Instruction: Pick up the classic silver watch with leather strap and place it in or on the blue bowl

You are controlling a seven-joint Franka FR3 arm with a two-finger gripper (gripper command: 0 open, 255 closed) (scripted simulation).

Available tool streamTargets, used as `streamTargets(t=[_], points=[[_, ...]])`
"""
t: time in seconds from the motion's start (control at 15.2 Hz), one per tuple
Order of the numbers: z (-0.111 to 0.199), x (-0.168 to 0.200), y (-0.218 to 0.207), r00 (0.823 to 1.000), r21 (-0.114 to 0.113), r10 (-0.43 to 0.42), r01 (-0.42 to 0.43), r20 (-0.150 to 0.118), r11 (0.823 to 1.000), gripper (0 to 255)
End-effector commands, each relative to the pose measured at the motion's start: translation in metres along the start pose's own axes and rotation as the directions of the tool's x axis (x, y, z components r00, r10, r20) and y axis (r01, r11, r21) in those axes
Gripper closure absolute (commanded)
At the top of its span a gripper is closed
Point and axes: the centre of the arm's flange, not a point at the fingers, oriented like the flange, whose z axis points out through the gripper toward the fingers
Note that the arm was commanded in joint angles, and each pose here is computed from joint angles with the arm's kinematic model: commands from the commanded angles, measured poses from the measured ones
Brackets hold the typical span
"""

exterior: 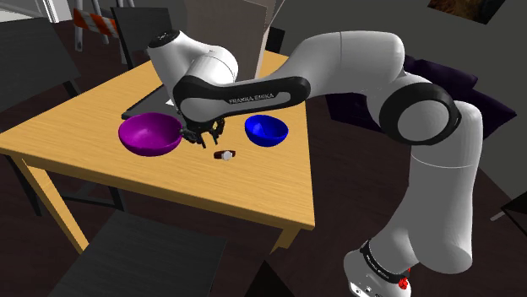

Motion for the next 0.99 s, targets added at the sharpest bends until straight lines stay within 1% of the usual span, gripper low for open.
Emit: streamTargets(t=[0.0,0.07,0.13,0.2,0.26,0.33,0.4,0.86,0.92], points=[[-0.003,-0.003,0.027,0.996,0.102,0.083,-0.087,0.040,0.991,0],[-0.003,-0.007,0.053,0.983,0.200,0.162,-0.176,0.087,0.964,0],[0.000,-0.015,0.079,0.962,0.290,0.233,-0.266,0.142,0.919,0],[0.004,-0.024,0.104,0.933,0.372,0.296,-0.353,0.203,0.858,0],[0.011,-0.036,0.127,0.897,0.444,0.350,-0.438,0.269,0.782,0],[0.020,-0.050,0.148,0.855,0.504,0.393,-0.518,0.339,0.691,0],[0.020,-0.050,0.149,0.854,0.505,0.394,-0.519,0.340,0.690,0],[0.052,-0.051,0.124,0.854,0.505,0.394,-0.519,0.340,0.690,0],[0.052,-0.051,0.124,0.854,0.505,0.394,-0.519,0.340,0.690,0]])
